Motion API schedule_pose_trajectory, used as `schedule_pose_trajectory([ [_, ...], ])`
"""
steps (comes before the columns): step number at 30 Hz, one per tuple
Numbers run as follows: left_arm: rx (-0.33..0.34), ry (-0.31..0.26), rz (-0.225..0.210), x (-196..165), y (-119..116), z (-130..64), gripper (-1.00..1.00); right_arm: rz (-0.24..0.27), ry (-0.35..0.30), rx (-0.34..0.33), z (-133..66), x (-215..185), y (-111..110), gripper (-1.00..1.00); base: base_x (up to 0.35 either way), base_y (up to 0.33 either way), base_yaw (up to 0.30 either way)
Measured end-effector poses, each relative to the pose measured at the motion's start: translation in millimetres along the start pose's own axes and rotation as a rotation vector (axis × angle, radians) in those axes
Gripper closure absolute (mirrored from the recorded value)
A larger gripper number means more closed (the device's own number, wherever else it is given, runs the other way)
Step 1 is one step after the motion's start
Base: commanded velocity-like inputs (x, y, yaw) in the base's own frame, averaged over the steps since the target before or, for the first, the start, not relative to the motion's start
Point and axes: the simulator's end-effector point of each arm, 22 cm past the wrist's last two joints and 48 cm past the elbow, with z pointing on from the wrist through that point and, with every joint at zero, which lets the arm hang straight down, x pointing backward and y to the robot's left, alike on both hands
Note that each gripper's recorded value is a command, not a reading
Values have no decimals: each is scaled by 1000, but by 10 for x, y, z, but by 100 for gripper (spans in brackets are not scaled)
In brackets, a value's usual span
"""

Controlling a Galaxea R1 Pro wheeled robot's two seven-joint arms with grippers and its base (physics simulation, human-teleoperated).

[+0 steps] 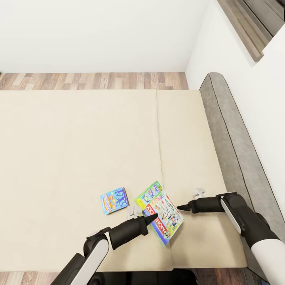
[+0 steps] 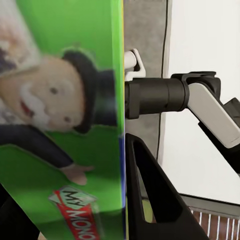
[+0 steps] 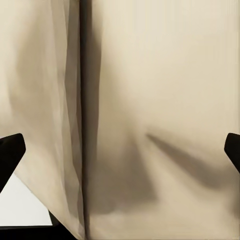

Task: Put all the toys in the child's room - the three board games (two on the bed and one on the table), the two jigsaw puzzles on the table, and the tennis ball on the table - inside the toy box on the table in the child's room.

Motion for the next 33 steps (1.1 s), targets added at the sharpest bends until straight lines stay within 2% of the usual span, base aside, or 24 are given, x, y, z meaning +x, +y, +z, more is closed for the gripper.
schedule_pose_trajectory([
  [14,-11,4,-5,42,49,-51,100,-23,-19,-5,-54,14,70,-100,0,0,0],
  [18,-25,8,-8,72,106,-95,100,-44,-66,-2,-159,-1,111,-100,0,0,0],
  [21,-53,2,-11,59,215,-170,100,-75,-135,10,-316,-36,142,-100,0,0,0],
  [22,-52,2,-12,59,213,-171,100,-75,-136,10,-317,-36,143,-100,0,0,0],
  [23,-63,-2,-13,52,254,-198,100,-86,-158,16,-370,-47,151,-100,0,0,0],
  [24,-96,-19,-23,38,365,-297,100,-119,-228,39,-554,-85,155,-100,0,0,0],
  [31,-118,-49,-33,-6,374,-401,100,-142,-273,55,-668,-121,160,-100,0,0,0],
  [33,-146,-65,-36,-12,391,-468,100,-150,-286,59,-703,-146,177,-100,0,0,0],
])
